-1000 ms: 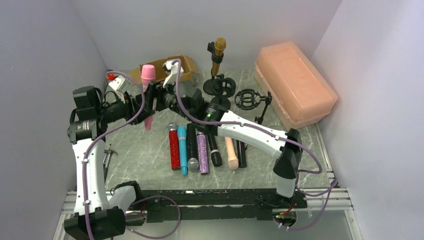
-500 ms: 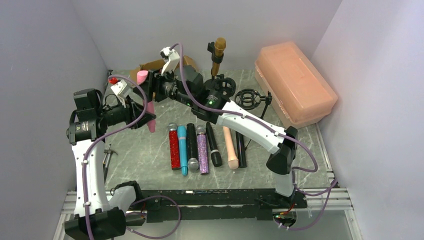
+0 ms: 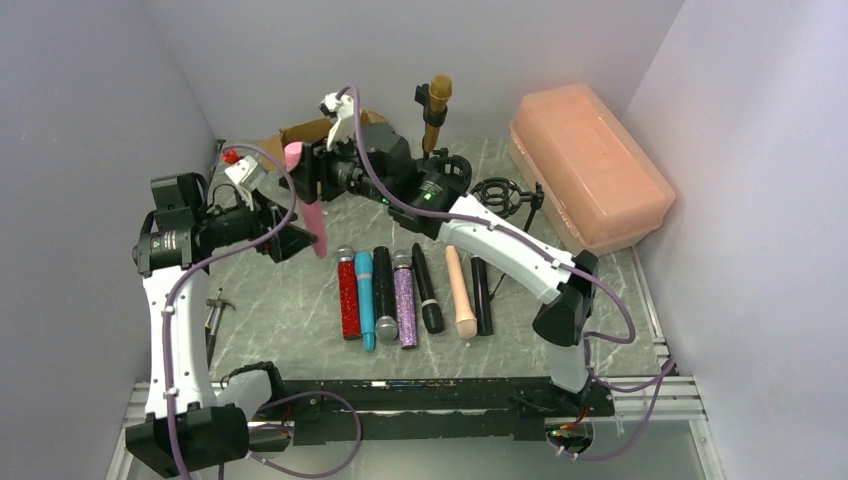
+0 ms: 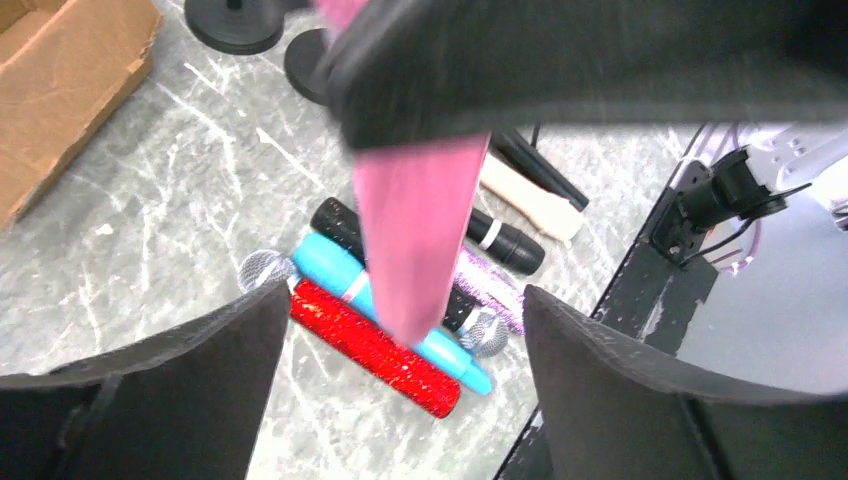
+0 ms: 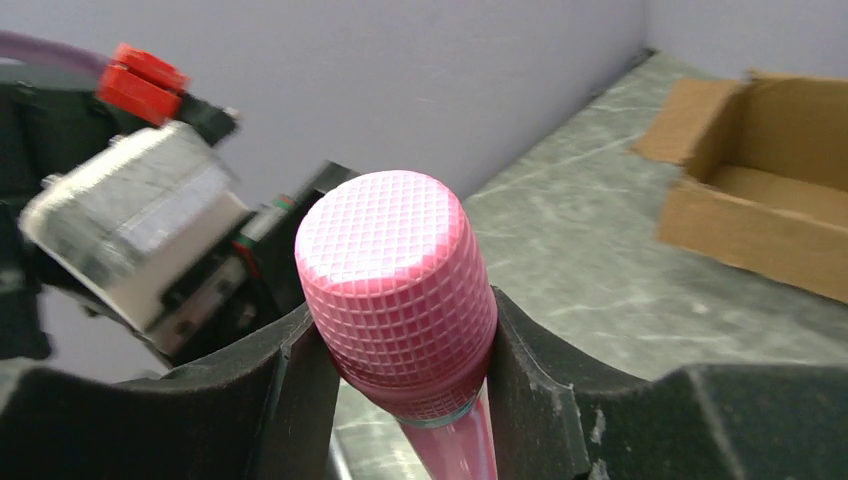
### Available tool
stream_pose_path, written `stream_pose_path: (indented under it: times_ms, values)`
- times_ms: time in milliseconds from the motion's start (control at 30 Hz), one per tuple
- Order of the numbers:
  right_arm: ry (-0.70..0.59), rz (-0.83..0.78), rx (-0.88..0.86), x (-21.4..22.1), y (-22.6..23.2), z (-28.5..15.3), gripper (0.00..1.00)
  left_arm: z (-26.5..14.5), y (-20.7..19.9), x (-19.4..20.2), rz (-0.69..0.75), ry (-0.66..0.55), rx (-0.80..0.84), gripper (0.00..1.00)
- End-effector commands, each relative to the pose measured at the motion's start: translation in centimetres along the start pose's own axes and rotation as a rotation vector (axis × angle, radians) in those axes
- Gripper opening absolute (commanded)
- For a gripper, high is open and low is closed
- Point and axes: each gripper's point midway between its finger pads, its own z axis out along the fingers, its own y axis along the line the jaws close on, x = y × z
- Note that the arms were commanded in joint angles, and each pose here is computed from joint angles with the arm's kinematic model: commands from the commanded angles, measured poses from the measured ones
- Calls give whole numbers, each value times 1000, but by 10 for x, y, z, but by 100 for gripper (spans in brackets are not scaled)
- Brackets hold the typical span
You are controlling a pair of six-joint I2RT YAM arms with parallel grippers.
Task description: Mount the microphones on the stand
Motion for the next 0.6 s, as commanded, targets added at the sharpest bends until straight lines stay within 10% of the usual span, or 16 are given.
stream_pose_path:
  times_ms: [0, 567]
  values:
    - [-149, -185, 83, -69, -17, -46, 0, -2, 9, -10, -13, 13, -43, 99]
    - [-468, -451, 543, -170, -139, -183, 0, -2, 35, 7, -52, 97, -136, 99]
